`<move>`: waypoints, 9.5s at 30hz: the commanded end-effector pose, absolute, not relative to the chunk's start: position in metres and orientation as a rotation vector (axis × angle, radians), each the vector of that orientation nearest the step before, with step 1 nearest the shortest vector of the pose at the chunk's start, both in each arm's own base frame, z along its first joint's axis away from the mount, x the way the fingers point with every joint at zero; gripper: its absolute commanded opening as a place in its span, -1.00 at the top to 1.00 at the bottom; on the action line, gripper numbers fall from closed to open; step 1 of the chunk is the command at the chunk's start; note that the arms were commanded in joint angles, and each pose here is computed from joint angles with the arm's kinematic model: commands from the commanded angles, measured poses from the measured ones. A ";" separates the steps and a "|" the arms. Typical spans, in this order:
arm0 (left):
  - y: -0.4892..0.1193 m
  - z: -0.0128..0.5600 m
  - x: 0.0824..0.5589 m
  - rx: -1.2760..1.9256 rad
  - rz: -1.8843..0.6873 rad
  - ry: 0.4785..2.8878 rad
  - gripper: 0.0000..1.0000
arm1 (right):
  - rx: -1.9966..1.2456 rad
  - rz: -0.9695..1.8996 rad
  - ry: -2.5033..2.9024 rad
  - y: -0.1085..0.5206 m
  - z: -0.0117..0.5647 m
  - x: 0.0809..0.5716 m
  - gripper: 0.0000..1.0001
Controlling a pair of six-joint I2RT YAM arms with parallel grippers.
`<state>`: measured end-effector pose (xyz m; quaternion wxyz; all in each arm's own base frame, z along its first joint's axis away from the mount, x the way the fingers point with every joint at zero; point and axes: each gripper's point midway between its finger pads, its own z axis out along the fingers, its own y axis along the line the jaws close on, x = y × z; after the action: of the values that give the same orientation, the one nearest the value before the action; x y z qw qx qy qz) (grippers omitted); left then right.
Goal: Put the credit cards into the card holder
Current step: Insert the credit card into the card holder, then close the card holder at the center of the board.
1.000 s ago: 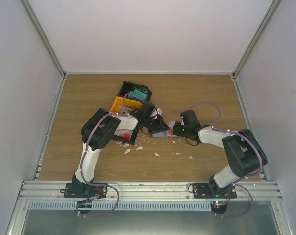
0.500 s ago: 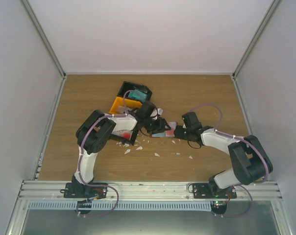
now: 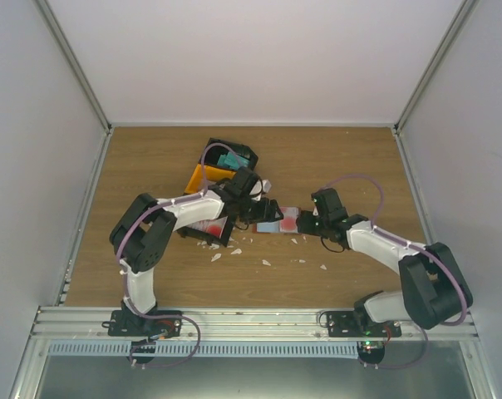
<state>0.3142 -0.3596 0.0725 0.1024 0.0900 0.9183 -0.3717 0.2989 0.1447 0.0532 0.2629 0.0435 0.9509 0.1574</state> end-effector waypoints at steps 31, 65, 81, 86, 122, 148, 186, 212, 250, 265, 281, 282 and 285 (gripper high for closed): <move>-0.314 0.030 0.326 0.214 -0.797 2.750 0.06 | 0.136 0.274 2.627 0.146 0.020 0.314 -0.03; -0.267 0.072 0.341 0.177 -0.879 2.556 -0.98 | 0.104 0.329 2.602 0.152 0.032 0.316 0.02; -0.305 0.049 0.329 0.233 -1.120 2.635 -0.59 | 0.145 0.383 2.594 0.154 0.025 0.316 0.08; -0.310 0.038 0.323 0.221 -1.172 2.683 -0.46 | 0.147 0.391 2.603 0.154 0.021 0.314 0.09; -0.360 0.089 0.321 0.287 -1.739 2.451 -0.48 | 0.182 0.682 2.680 0.179 -0.008 0.282 0.18; -0.386 0.133 0.324 0.440 -1.850 2.233 -0.62 | 0.184 0.641 2.669 0.175 -0.006 0.287 0.17; -0.391 0.080 0.330 0.401 -1.506 2.490 -0.03 | 0.225 0.506 2.442 0.161 0.060 0.338 0.76; -0.353 0.042 0.333 0.359 -1.170 2.691 -0.36 | 0.138 0.668 2.494 0.184 0.060 0.338 0.82; -0.293 -0.047 0.313 0.236 -0.775 2.936 0.40 | 0.093 0.477 2.493 0.144 0.047 0.320 0.39; -0.306 -0.032 0.314 0.276 -0.906 2.897 0.18 | -0.124 0.639 2.548 0.182 0.024 0.318 0.44; -0.270 -0.080 0.292 0.235 -0.668 3.031 0.62 | -0.006 0.189 2.561 0.159 -0.001 0.345 0.50; -0.267 -0.082 0.291 0.232 -0.656 3.037 0.63 | 0.014 0.165 2.550 0.157 -0.001 0.346 0.51; -0.264 -0.085 0.290 0.229 -0.639 3.040 0.63 | 0.074 0.139 2.509 0.151 0.005 0.353 0.52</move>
<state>0.3374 -0.3332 0.0178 0.1076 0.1156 0.9144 -0.3728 0.3547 0.1730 0.0199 0.3082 -0.0105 0.9446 0.1124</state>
